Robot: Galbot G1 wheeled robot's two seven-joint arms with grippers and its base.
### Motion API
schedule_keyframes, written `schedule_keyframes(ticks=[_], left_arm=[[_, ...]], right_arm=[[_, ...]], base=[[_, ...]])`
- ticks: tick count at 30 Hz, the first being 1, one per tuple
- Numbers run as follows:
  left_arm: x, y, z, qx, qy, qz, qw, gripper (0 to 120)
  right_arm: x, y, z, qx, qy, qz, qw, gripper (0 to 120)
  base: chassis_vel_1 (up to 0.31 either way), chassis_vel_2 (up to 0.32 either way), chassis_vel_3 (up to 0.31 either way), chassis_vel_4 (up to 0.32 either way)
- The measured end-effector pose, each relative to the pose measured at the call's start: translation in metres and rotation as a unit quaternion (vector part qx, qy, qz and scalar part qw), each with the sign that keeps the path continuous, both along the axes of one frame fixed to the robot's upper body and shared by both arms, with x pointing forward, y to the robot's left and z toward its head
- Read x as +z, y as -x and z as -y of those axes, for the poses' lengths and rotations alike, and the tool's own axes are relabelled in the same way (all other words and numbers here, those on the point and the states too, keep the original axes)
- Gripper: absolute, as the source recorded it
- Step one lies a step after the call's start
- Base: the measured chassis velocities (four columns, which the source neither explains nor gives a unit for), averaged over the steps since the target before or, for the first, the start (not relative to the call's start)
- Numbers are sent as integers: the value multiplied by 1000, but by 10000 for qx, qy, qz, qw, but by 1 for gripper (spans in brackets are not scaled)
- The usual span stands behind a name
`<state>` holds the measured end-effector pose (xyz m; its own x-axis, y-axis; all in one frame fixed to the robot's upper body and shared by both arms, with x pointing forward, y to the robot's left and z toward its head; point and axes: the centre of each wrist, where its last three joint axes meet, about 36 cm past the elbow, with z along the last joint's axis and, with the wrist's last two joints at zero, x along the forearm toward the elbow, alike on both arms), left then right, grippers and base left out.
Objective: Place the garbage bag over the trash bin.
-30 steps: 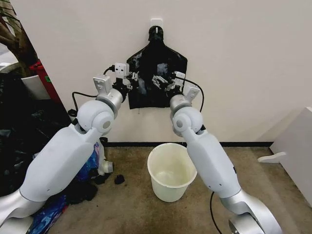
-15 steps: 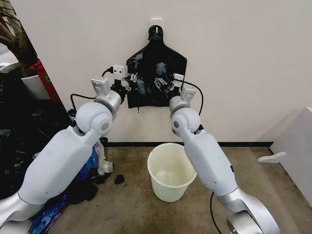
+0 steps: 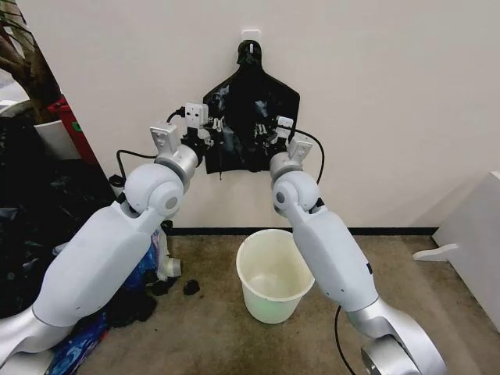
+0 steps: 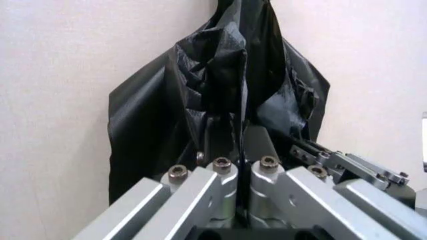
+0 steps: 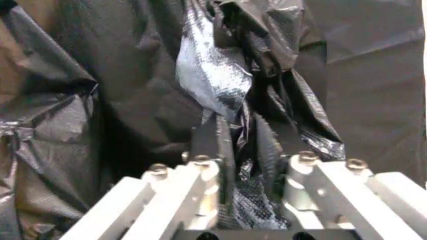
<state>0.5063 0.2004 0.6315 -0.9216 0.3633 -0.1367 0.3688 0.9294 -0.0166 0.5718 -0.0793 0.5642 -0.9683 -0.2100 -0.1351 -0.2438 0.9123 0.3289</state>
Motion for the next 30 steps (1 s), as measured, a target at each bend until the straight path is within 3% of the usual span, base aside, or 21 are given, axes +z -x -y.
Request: schedule_keyframes(ticks=[3,13,17,24,30], left_arm=[[1,0,-3,40,-4,6,10000,0],[1,-3,-14,201,57,-6,9998,0],[-2,-3,-22,318,98,-28,9994,0],[-37,12,-32,465,60,-332,9983,0],[-53,35,-22,312,152,-556,9978,0]], right_arm=[[2,0,2,-14,-74,-13,10000,0],[5,23,12,166,-430,-79,9989,0],[7,50,27,407,-720,-100,9965,0],[-31,94,51,424,-859,-483,9942,0],[-48,137,66,445,-997,-571,9924,0]], base=[[0,0,0,0],[0,0,0,0],[0,0,0,0],[0,0,0,0],[0,0,0,0]])
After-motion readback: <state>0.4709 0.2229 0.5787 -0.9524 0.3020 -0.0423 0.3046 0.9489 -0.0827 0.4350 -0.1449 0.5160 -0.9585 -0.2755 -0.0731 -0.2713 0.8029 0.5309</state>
